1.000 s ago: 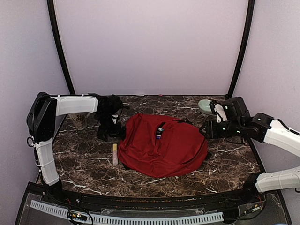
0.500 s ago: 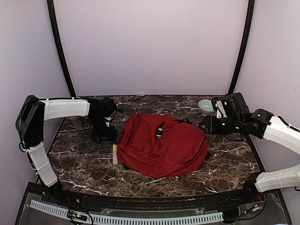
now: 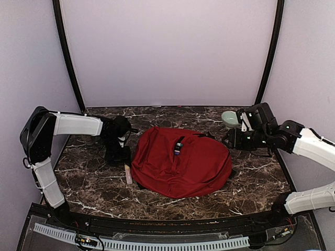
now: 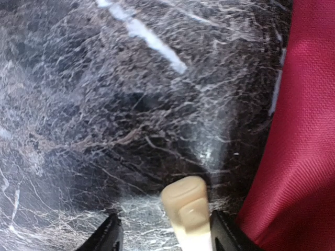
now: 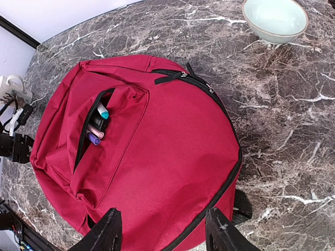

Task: Pack the student bag
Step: Pick up the pen at the center of the board.

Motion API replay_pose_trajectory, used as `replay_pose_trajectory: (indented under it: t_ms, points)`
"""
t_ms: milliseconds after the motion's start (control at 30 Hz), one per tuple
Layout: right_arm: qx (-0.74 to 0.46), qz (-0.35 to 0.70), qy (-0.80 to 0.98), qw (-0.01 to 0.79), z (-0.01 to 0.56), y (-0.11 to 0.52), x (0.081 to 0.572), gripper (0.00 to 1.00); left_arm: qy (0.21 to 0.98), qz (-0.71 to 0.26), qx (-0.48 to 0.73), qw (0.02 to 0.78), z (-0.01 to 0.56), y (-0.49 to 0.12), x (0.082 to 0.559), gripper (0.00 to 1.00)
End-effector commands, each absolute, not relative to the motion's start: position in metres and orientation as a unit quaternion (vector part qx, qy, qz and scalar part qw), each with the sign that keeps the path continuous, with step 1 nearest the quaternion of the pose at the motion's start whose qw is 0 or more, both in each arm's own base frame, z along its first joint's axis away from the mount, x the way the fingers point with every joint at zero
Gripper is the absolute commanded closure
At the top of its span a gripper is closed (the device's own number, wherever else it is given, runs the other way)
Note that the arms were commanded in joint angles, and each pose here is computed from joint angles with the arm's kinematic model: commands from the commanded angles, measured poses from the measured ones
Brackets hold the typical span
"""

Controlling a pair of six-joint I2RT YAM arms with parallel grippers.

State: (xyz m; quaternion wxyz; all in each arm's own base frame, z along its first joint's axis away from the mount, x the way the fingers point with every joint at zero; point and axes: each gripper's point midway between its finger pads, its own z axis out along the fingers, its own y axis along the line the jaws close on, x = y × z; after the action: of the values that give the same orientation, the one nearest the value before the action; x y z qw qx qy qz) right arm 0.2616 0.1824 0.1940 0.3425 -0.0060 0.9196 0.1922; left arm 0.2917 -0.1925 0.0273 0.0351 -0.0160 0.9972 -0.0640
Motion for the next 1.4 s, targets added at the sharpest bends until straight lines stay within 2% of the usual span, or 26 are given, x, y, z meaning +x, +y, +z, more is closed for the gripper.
replay_pose_trajectory:
  t_ms: [0, 100, 267, 533, 833, 967, 1367]
  points:
    - [-0.001, 0.199, 0.916, 0.348, 0.202, 0.186, 0.268, 0.44, 0.998, -0.055, -0.028, 0.029, 0.02, -0.189, 0.287, 0.44]
    - [-0.007, 0.201, 0.918, 0.343, 0.201, 0.189, 0.268, 0.45, 0.998, -0.053, -0.03, 0.022, 0.014, -0.189, 0.285, 0.49]
    - [-0.006, 0.2, 0.922, 0.331, 0.194, 0.187, 0.263, 0.45, 0.997, -0.062, -0.036, 0.014, 0.002, -0.19, 0.279, 0.51]
    - [0.0, 0.207, 0.918, 0.339, 0.19, 0.183, 0.258, 0.46, 0.996, -0.048, -0.059, 0.042, 0.018, -0.183, 0.287, 0.75]
    - [-0.014, 0.238, 0.906, 0.351, 0.187, 0.186, 0.249, 0.47, 0.991, -0.036, -0.101, 0.075, 0.059, -0.174, 0.294, 0.89]
    - [-0.045, 0.252, 0.891, 0.375, 0.198, 0.191, 0.248, 0.47, 0.986, -0.054, -0.133, 0.089, 0.078, -0.177, 0.297, 0.99]
    - [-0.141, 0.326, 0.812, 0.463, 0.21, 0.227, 0.247, 0.46, 0.947, -0.166, -0.235, 0.145, 0.133, -0.204, 0.315, 1.0]
